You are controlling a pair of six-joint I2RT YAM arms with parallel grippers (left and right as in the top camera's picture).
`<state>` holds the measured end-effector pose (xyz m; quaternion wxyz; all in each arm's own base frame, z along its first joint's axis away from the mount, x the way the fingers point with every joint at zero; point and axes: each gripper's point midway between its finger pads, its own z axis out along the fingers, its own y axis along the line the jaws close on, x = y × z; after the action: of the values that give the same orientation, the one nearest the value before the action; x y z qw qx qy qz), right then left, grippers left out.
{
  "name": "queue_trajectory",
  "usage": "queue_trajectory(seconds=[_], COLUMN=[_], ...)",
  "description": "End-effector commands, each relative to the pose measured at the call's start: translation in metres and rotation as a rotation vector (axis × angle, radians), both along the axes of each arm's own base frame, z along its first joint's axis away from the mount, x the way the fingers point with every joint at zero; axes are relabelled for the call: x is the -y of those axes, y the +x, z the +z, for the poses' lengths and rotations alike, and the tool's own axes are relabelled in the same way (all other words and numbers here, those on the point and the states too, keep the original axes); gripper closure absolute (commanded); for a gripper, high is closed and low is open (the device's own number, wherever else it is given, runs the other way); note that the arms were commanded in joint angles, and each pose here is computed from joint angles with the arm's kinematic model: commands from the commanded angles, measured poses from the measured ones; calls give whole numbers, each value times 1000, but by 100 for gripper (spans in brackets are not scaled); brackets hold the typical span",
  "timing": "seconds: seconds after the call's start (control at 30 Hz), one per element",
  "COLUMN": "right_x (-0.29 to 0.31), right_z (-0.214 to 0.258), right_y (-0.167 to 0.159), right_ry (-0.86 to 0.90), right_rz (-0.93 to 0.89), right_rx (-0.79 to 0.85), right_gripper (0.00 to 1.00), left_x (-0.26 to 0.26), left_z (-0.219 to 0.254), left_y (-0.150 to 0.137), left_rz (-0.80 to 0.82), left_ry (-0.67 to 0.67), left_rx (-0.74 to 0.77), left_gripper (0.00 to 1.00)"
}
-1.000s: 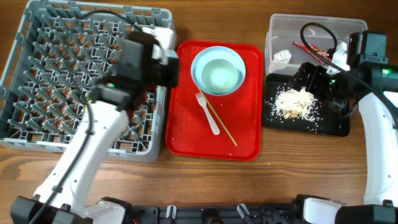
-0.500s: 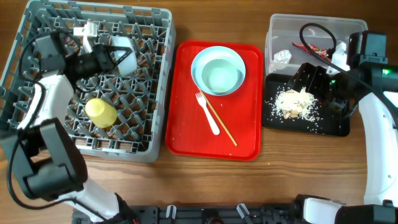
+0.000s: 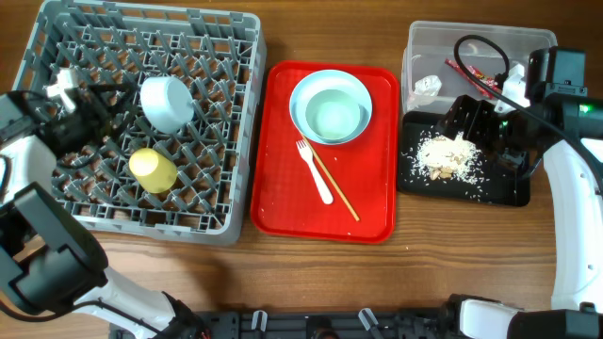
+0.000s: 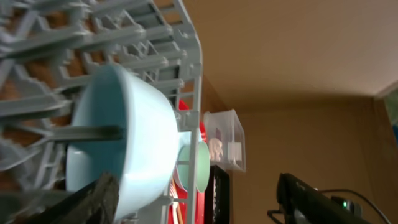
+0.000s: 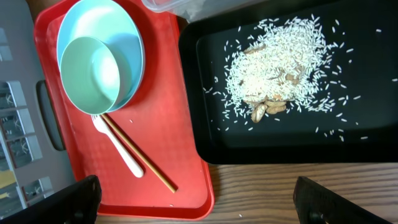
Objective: Sort waste into correct bins and load items into the dishwasher rack
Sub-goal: 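Grasp the light-blue bowl with the left gripper and place it in the rack, then reach the left gripper to the green bowl on the plate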
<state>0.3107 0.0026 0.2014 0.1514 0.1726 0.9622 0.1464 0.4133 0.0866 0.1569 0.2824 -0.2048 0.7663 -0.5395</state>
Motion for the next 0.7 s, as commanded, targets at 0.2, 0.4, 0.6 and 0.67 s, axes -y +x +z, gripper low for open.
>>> queue_trajectory(seconds=[0.2, 0.4, 0.6, 0.67], right_x=[-1, -1, 18, 18], right_z=[5, 4, -4, -4], right_y=[-2, -3, -16, -16], right_ry=[-1, -3, -97, -97], right_rz=[20, 17, -55, -55], right_rx=[20, 11, -60, -62], right_gripper=[0, 0, 0, 0], left_x=[-14, 105, 225, 258], left_z=[56, 95, 122, 139], left_y=[-11, 5, 17, 26], left_rz=[106, 38, -59, -101], left_ry=[223, 663, 801, 820], left_rx=[69, 170, 276, 290], left_gripper=[0, 0, 0, 0])
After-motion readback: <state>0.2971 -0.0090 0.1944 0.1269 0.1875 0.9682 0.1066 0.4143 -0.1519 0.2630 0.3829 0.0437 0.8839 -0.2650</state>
